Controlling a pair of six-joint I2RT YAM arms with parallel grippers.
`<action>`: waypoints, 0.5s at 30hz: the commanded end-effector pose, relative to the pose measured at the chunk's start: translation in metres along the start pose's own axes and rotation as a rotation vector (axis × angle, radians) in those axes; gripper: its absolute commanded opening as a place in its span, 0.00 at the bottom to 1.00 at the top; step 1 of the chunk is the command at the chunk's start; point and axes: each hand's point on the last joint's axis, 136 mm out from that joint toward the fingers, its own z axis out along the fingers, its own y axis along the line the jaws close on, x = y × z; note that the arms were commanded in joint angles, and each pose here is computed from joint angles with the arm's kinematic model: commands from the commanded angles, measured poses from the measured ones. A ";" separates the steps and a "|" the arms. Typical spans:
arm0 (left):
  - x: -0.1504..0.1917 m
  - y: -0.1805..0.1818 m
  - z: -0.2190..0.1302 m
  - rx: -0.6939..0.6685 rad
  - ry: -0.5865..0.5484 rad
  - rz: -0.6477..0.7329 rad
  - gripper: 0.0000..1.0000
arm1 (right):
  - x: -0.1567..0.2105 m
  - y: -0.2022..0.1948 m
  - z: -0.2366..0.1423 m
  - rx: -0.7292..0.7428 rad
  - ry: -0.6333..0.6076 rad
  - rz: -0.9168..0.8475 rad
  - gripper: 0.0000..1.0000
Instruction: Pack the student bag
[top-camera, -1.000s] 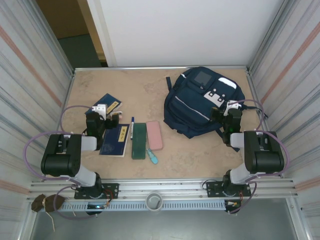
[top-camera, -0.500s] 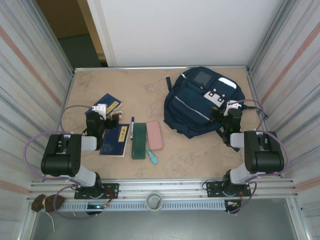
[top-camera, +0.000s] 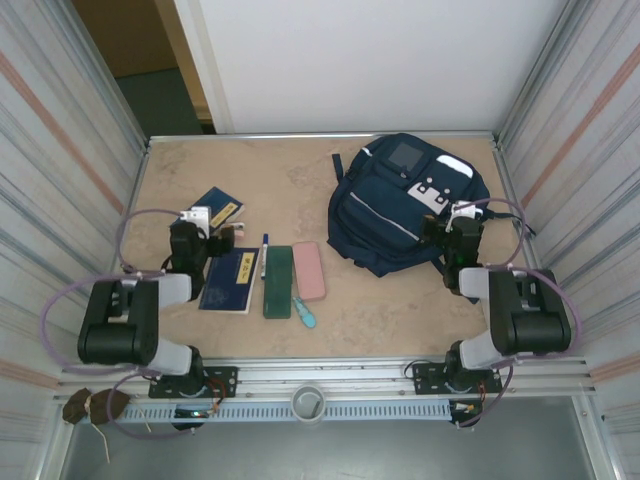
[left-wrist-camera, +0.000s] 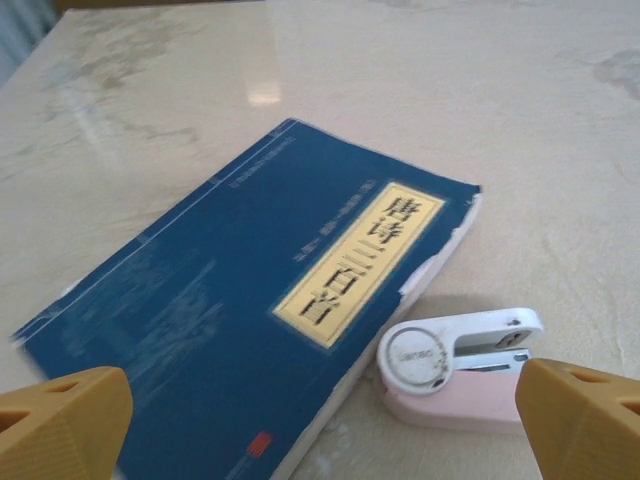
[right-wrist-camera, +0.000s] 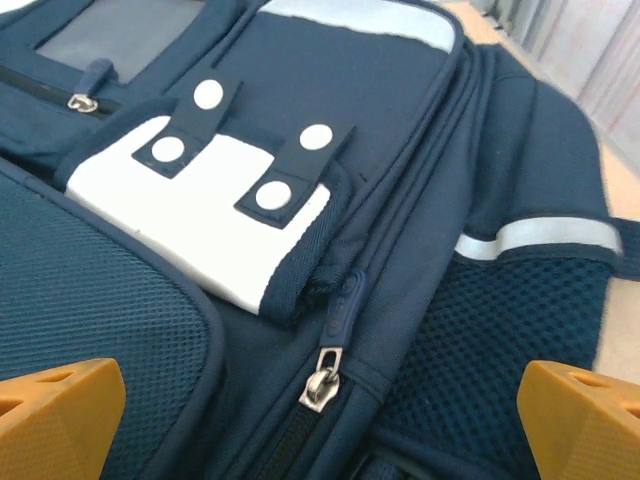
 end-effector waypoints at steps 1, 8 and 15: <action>-0.043 0.036 -0.027 -0.188 -0.004 -0.183 0.99 | -0.034 -0.029 -0.035 0.159 -0.133 0.084 0.99; -0.072 -0.069 -0.039 0.287 0.081 -0.265 0.99 | -0.012 -0.028 -0.050 0.123 0.259 0.359 0.99; -0.060 -0.225 -0.032 0.591 0.341 -0.086 0.98 | 0.016 -0.013 -0.025 0.081 0.540 0.408 0.98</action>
